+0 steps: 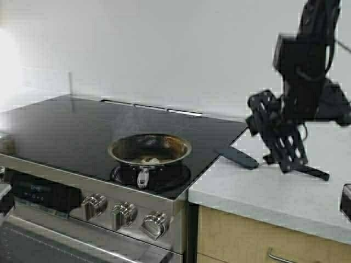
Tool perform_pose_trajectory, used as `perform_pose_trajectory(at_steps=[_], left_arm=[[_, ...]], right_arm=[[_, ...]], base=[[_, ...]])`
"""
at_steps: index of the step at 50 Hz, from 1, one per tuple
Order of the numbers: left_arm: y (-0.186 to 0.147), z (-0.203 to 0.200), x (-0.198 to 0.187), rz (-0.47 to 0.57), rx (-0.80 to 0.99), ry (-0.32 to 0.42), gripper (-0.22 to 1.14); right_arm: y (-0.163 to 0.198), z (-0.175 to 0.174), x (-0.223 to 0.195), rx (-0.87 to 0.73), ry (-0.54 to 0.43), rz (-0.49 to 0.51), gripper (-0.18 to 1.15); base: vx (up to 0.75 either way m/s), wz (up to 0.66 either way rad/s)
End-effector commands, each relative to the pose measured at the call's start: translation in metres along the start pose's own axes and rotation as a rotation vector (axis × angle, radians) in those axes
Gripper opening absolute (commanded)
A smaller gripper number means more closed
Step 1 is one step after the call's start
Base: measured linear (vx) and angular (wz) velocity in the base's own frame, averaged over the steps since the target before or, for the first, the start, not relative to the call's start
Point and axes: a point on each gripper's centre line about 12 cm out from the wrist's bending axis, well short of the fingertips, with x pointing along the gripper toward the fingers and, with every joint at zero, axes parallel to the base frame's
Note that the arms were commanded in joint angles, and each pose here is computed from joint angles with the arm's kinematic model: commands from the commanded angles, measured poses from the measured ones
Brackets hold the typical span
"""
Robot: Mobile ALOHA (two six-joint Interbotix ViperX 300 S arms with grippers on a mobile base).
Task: Add oil to the pan and cook the shrimp and serve it
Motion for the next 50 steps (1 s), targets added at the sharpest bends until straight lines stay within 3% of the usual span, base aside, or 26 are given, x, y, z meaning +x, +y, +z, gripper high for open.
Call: perform_pose_trajectory(at_steps=[1,14,41,50], left_arm=[[-0.001,0.009,0.002,-0.003,0.0,-0.023,0.03],[-0.001,0.009,0.002,-0.001,0.0,-0.023,0.03],[-0.001,0.009,0.003,0.0,0.002,0.002,0.03],[-0.001,0.009,0.003,0.002,0.005,0.012,0.03]], right_arm=[[0.001,0.0,0.012,0.022,-0.002,0.055,0.88],[-0.01,0.016,0.051,0.13,0.025,0.086,0.88],[-0.017,0.034,0.097,0.21,-0.024,0.097,0.88],[-0.018,0.036,0.113,0.219,0.005,0.113,0.88]], base=[[0.0,0.0],[0.0,0.0],[0.0,0.0],[0.0,0.0]])
